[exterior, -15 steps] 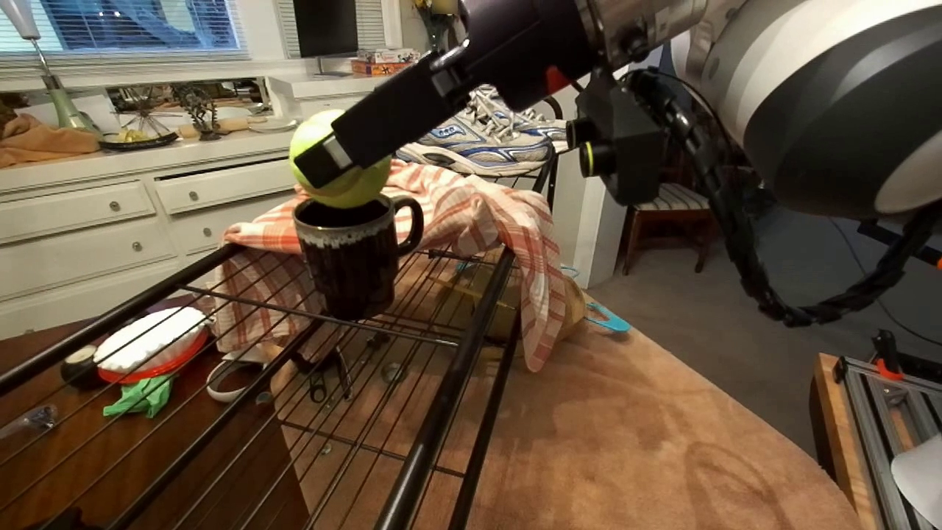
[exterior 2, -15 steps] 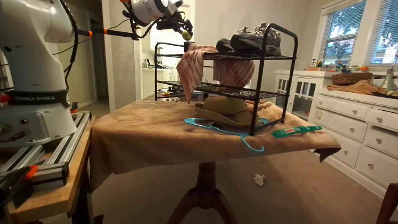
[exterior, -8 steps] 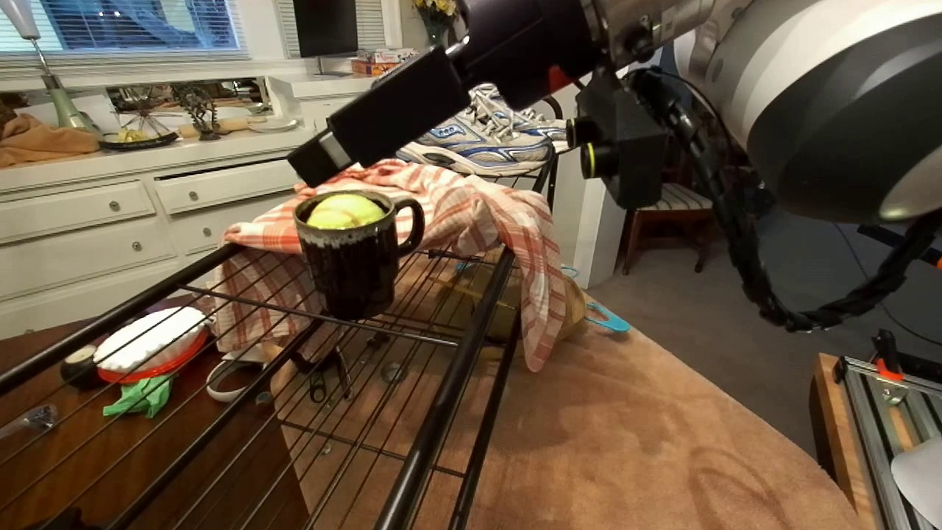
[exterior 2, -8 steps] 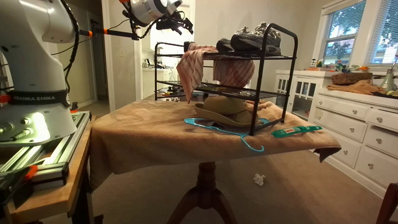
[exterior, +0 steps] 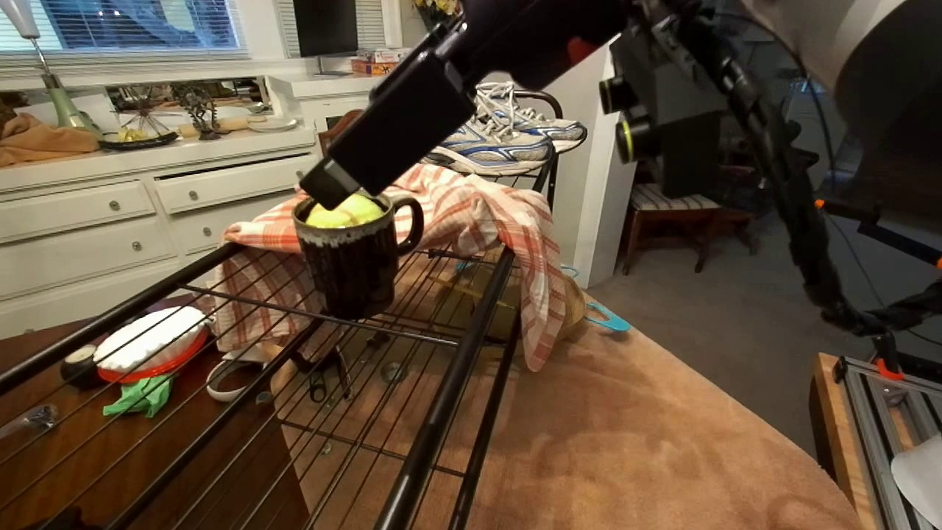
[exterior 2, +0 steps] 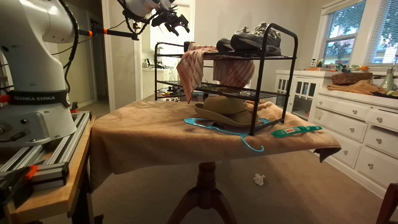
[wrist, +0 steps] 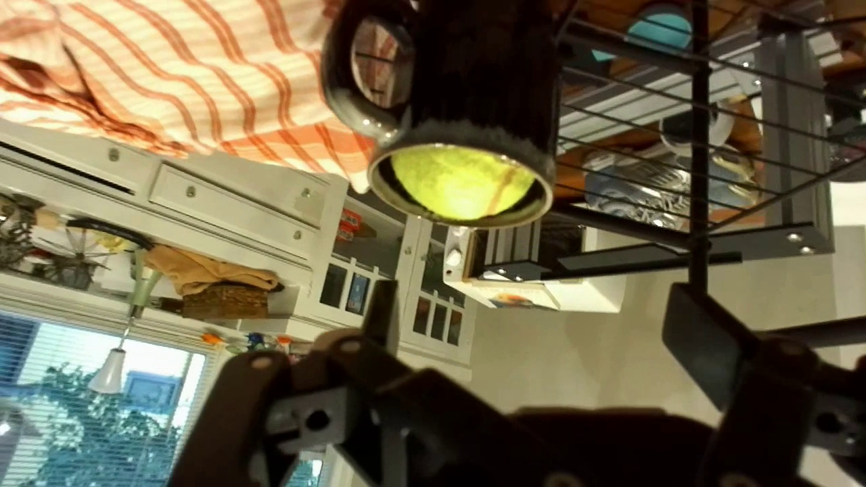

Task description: Place the tennis ball in the brown mug.

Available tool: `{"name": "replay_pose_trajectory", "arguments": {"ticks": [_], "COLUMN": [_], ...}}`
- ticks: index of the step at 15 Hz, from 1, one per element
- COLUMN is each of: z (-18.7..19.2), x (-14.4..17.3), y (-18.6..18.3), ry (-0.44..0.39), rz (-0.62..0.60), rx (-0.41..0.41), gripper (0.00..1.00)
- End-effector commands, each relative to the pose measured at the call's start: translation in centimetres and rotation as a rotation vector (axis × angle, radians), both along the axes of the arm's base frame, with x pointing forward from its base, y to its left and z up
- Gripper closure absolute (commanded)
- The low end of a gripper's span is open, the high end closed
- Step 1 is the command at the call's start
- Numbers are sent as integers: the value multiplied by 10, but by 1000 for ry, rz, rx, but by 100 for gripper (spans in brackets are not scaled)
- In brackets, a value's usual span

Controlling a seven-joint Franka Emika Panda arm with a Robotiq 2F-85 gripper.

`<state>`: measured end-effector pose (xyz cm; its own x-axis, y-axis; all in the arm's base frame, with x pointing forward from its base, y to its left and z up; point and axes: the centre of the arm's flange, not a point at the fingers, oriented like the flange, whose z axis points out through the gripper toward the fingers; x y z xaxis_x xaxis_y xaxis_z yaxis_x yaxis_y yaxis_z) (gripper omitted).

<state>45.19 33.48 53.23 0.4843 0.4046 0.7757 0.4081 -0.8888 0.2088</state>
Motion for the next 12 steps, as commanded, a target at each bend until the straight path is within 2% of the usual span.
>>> {"name": "replay_pose_trajectory", "arguments": {"ticks": [1,4,9,12], "z": [44,80,123,137], "x": [-21,-35,-55,-62], "y": [-2,-19,-60,-79], "ry": [43,112,244,270], "rz": [-104,-186,-132,-89], "rx": [-145,-218,-133,-79], "gripper": [0,0,0,0]}}
